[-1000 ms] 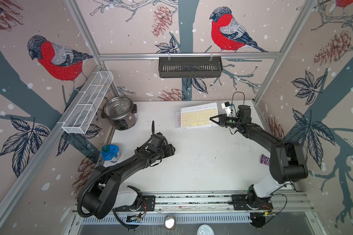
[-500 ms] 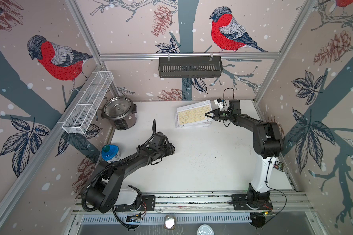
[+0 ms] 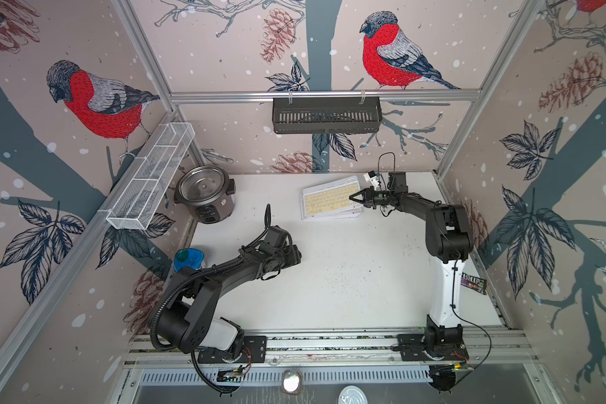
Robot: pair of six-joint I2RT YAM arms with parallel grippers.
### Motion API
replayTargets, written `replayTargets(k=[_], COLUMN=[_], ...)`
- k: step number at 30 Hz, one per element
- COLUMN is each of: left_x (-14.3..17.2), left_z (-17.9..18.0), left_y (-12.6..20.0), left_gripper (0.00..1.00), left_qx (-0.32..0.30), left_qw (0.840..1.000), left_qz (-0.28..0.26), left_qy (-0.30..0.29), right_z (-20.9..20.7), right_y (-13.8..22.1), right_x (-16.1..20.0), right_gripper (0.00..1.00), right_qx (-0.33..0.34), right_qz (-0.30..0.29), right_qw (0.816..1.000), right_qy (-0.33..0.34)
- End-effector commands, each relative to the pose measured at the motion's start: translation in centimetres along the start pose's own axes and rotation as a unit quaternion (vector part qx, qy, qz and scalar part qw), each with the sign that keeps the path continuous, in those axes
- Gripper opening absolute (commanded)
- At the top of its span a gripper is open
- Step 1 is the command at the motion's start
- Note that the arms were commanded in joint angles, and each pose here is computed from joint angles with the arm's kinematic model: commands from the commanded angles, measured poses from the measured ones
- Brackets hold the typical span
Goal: Stack the numeric keypads
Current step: Place the numeric keypad at the numeric keypad.
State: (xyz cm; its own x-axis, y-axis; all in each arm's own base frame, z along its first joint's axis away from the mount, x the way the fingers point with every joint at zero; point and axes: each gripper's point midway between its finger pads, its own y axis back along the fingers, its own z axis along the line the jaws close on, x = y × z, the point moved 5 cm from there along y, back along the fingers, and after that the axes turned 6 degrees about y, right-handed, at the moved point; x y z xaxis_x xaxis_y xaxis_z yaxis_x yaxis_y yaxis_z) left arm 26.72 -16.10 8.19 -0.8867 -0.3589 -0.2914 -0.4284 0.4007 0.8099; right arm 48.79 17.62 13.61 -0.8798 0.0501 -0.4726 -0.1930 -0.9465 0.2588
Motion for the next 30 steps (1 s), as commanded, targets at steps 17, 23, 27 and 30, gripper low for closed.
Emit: replayTargets(k=[17,23,27,30], left_x=[-0.2,-0.2,-0.2,-0.2], left_z=[-0.2,-0.2,-0.2,-0.2], left_y=[-1.2,-1.5,-1.7,-1.8], left_gripper=[0.66,0.66,0.66,0.65], left_qx=[0.000,-0.001,-0.002,-0.002], left_qw=[1.000,1.000,1.000,1.000], left_qz=[0.019,0.023,0.025,0.026], left_qy=[-0.008,-0.009,-0.009,-0.010], right_z=[-2.0,-2.8,-3.2,-3.6], right_y=[0.5,0.6,0.6,0.6], right_x=[-1.0,-1.2,-1.3,-1.3], right_gripper=[0.47,0.53,0.55,0.55], right_qx=[0.013,0.044,0.062,0.082], right_qz=[-0.009,-0.006,-0.007,-0.005], right_qw=[1.000,0.999,0.998,0.997], right_qy=[0.002,0.001,0.001,0.000])
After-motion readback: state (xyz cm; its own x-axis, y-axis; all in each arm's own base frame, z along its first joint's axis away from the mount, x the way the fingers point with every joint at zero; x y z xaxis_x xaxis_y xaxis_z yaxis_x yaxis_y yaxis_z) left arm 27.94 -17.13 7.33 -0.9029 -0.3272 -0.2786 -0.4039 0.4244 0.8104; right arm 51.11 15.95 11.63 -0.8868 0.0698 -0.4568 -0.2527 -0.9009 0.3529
